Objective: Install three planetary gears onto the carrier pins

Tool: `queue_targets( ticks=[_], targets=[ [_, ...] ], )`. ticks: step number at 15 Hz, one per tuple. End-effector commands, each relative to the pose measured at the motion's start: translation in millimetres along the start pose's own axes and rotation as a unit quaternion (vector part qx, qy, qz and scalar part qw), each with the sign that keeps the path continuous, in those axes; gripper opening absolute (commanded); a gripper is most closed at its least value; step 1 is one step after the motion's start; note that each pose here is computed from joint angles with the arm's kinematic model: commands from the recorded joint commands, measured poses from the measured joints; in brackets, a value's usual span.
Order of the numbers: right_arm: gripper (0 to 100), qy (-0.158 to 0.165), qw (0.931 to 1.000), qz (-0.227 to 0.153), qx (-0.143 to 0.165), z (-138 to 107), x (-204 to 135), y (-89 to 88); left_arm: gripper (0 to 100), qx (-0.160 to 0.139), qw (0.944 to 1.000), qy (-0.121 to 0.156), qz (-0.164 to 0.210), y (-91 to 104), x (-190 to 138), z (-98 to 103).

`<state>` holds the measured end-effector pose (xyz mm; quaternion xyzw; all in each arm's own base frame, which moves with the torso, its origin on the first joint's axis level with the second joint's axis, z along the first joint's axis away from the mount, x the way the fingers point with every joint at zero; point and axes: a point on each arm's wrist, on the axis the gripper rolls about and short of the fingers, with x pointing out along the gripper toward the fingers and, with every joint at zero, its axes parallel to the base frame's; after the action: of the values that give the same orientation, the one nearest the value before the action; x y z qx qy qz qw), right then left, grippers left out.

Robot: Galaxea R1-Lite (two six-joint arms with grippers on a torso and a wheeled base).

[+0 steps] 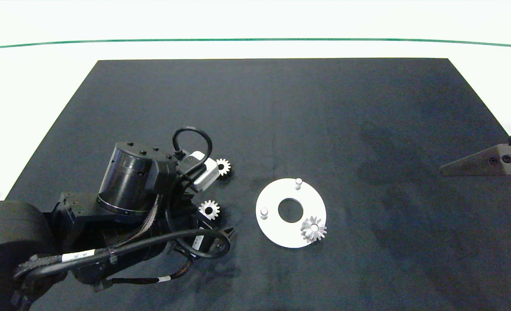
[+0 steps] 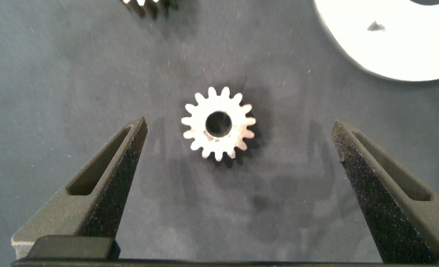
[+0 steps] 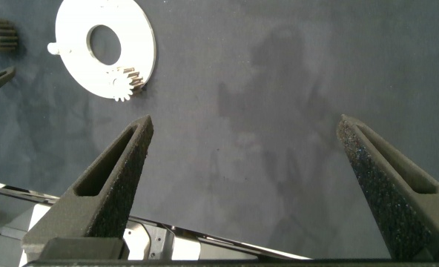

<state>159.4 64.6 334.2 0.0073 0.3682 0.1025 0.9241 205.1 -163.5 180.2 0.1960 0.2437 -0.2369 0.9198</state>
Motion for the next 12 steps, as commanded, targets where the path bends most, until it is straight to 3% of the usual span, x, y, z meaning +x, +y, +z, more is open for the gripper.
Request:
queue_targets(
  ticks=[1, 12],
  targets=[
    [100, 0.003, 1.0, -0.001, 0.0, -1, 0, -0.2, 100, 0.002, 1.0, 0.008, 0.002, -1.2, 5, -3],
    [100, 0.008, 1.0, -0.002, 0.002, -3, 4, -2.6, 100, 0.002, 0.9999, 0.014, 0.005, -2.6, 18, -6]
  ],
)
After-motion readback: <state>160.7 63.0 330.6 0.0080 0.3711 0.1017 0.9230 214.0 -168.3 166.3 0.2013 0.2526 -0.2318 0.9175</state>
